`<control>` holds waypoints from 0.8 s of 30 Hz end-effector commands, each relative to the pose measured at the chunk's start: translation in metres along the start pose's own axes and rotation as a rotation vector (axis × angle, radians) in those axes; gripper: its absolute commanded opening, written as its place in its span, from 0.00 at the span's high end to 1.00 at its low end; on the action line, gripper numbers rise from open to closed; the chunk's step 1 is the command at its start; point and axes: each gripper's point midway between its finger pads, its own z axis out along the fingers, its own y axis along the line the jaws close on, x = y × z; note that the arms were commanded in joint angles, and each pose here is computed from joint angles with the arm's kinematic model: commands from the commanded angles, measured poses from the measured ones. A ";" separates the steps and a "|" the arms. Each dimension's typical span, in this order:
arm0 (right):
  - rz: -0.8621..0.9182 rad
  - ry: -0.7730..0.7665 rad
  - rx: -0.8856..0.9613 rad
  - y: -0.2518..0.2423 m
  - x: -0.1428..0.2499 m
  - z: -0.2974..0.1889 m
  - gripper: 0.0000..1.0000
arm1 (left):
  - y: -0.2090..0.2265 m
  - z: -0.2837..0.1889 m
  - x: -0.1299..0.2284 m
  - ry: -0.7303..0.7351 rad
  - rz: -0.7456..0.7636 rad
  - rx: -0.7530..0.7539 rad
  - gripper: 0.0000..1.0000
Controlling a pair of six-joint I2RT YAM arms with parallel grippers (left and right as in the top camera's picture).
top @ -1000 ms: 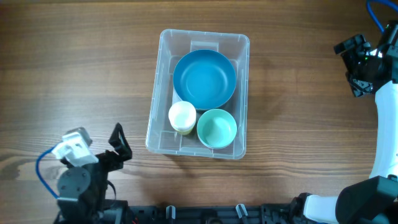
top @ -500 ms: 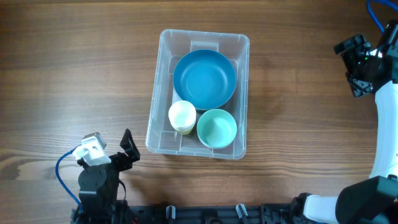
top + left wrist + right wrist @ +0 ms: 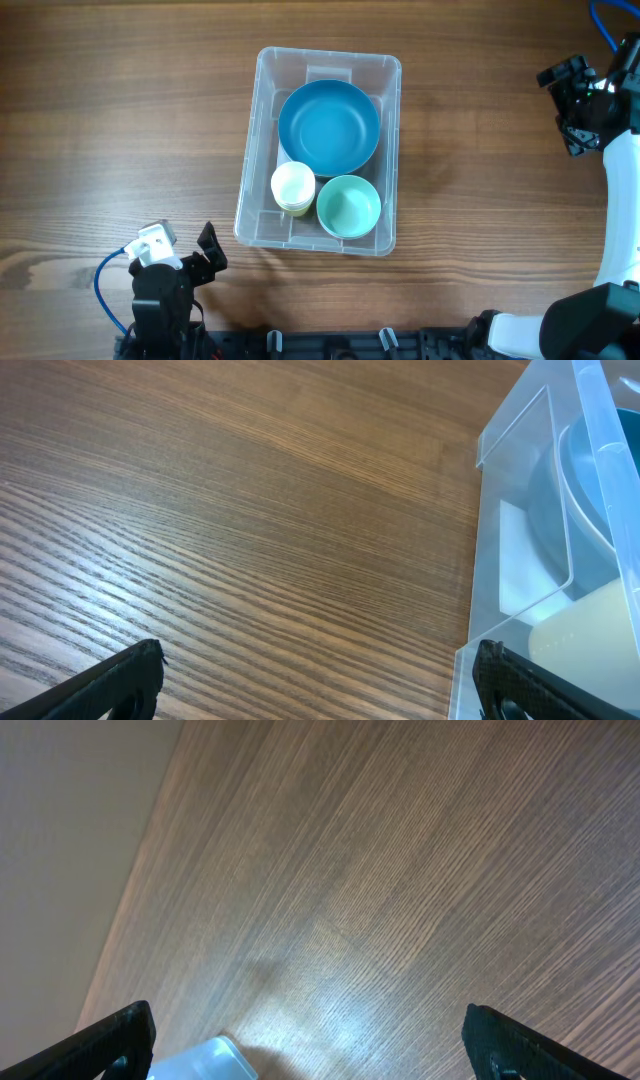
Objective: Pack container
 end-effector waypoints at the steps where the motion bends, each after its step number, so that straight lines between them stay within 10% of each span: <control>1: 0.010 0.005 -0.005 0.003 0.000 0.002 0.00 | 0.000 0.000 0.001 0.000 -0.006 0.007 0.00; 17: -0.080 -0.031 -0.128 0.013 0.048 -0.052 0.00 | 0.000 0.000 0.001 0.000 -0.006 0.007 0.00; 24: -0.168 -0.322 -0.306 -0.018 0.089 -0.096 0.00 | 0.000 0.000 0.001 0.000 -0.006 0.007 0.00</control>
